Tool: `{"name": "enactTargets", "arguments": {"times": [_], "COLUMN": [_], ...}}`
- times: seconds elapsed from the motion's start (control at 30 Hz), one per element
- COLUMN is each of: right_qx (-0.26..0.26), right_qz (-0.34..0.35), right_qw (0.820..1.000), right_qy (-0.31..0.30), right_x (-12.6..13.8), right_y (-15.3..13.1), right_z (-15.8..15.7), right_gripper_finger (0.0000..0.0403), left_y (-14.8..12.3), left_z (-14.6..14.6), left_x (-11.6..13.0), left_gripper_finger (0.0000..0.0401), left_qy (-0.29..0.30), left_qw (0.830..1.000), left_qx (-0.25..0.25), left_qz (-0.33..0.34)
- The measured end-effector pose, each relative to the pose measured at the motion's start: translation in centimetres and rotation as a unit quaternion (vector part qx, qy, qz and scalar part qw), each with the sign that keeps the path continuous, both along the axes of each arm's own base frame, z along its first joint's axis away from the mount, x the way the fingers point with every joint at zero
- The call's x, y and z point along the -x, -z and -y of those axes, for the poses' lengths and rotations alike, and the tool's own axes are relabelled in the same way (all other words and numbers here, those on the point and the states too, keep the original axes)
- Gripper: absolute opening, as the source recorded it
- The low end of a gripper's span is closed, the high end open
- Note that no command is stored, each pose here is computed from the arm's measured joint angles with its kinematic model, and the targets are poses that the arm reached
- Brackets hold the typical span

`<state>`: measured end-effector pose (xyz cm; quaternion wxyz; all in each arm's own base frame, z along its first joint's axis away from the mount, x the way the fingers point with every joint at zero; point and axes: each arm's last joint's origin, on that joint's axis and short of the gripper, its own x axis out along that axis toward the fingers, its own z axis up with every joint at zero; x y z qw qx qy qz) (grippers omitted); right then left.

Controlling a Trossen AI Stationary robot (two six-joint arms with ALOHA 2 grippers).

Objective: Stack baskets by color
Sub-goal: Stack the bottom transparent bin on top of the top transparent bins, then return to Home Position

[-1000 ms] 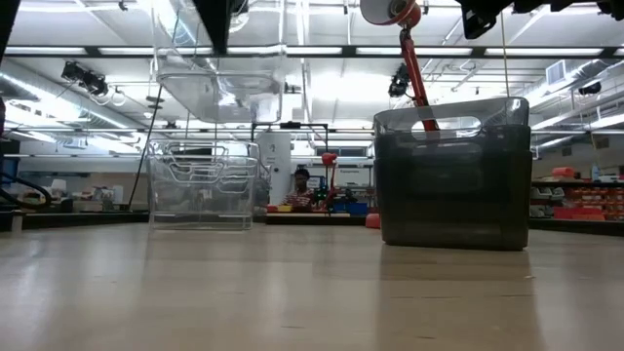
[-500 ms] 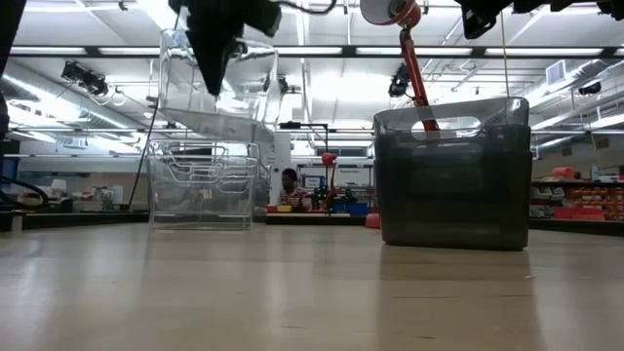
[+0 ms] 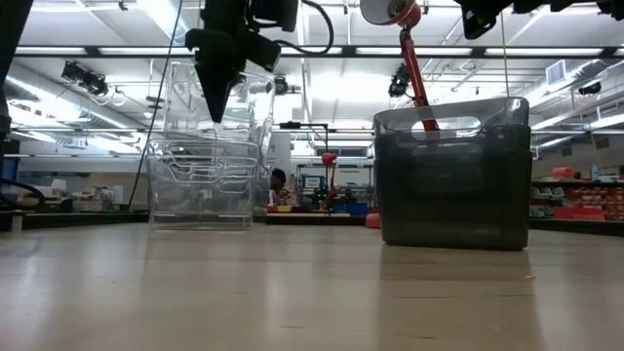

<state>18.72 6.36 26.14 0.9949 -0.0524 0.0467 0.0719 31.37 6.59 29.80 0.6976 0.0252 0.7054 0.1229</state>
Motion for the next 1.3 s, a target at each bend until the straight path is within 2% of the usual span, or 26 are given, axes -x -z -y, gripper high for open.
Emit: {"name": "enactTargets", "arguments": {"times": [0.33,0.57,0.93,1.07,1.3], "right_qx": [0.001,0.001,0.001,0.000,-0.001], "right_qz": [0.000,0.000,0.000,0.001,0.001], "right_qw": [1.000,1.000,1.000,1.000,1.000], "right_qy": [0.000,0.000,0.000,0.000,0.000], "right_x": [0.0,0.0,0.0,0.0,0.0], "right_y": [0.0,0.0,0.0,0.0,0.0], "right_z": [0.0,0.0,0.0,0.0,0.0], "right_gripper_finger": [0.0121,0.0121,0.0121,0.0121,0.0121], "left_y": [2.0,2.0,2.0,2.0,2.0], "left_z": [0.3,1.1,1.8,2.1,2.5], "left_x": [0.1,-0.8,-1.3,-1.3,-1.4], "left_gripper_finger": [0.0006,0.0006,0.0009,0.0036,0.0128], "left_qy": [0.002,0.001,-0.019,-0.026,-0.024], "left_qw": [0.999,0.997,0.996,0.996,0.997], "left_qx": [0.029,0.062,0.062,0.057,0.054], "left_qz": [-0.013,0.036,0.058,0.058,0.058]}}
